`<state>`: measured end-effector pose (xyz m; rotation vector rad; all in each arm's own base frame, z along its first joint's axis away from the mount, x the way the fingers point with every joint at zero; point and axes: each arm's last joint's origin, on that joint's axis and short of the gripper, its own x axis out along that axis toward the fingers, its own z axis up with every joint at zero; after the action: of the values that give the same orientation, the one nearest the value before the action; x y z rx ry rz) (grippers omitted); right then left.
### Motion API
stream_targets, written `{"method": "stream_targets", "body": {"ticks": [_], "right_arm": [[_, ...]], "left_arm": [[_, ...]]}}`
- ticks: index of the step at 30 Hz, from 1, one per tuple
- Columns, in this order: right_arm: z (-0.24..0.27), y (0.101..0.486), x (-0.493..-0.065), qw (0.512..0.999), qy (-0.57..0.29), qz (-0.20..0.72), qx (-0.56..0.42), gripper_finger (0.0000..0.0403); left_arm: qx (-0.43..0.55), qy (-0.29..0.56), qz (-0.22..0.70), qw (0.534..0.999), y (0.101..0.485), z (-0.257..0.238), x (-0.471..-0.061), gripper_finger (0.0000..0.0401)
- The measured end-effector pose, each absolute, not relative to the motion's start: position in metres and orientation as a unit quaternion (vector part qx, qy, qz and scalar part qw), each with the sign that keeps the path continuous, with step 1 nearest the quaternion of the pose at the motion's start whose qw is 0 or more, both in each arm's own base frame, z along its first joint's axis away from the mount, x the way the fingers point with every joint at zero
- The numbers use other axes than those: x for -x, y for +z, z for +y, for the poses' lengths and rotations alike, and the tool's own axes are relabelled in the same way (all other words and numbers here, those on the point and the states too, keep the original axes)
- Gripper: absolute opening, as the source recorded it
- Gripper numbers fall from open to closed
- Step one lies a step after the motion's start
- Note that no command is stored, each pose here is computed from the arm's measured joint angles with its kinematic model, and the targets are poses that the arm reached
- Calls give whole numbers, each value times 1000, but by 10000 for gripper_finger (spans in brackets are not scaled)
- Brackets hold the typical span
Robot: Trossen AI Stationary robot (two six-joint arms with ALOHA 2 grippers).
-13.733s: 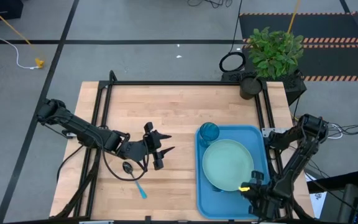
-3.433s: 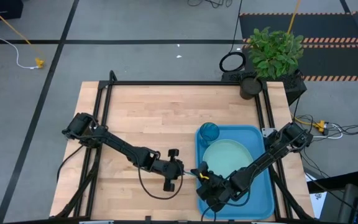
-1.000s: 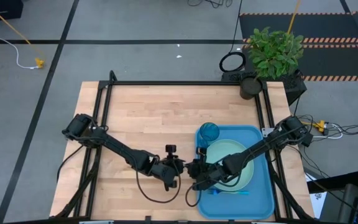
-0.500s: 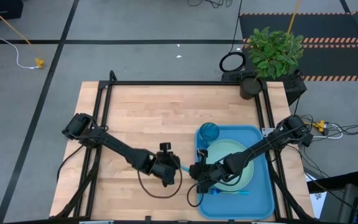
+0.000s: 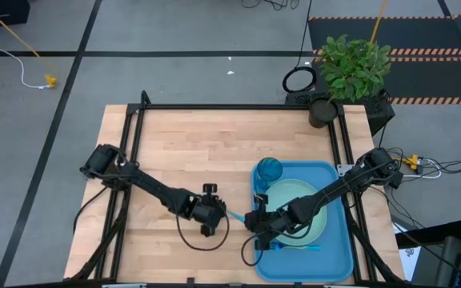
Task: Pick and place plate/cup/fork/spoon on tray
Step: Put the blue spoon on the blue serving tray to the left of the blue fork
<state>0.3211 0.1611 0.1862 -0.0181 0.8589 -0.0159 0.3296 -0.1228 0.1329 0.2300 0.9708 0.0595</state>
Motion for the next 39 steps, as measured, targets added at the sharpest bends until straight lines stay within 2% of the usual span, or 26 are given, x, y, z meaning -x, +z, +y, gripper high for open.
{"method": "stream_targets", "body": {"ticks": [5,15,18,21,25,31,35,39], "right_arm": [[163,184,-319,908,-5,419,10,4],[167,184,-317,908,-1,418,13,4],[167,185,-317,909,-1,416,11,4],[167,185,-317,909,-2,416,11,4],[167,185,-317,910,-2,415,11,4],[167,185,-317,910,-2,414,12,4],[167,185,-318,911,-1,413,15,4],[166,186,-320,914,0,405,15,4]], "left_arm": [[-112,22,476,872,127,-111,-329,134],[-80,-12,482,872,127,-95,-336,25],[-73,-20,483,872,127,-95,-337,9],[-63,-16,484,873,127,-95,-337,18],[-14,12,487,873,126,-95,-336,61],[-31,26,484,874,123,-97,-336,108],[-46,19,486,872,115,-99,-339,102],[-56,12,486,872,112,-100,-339,56]]}}
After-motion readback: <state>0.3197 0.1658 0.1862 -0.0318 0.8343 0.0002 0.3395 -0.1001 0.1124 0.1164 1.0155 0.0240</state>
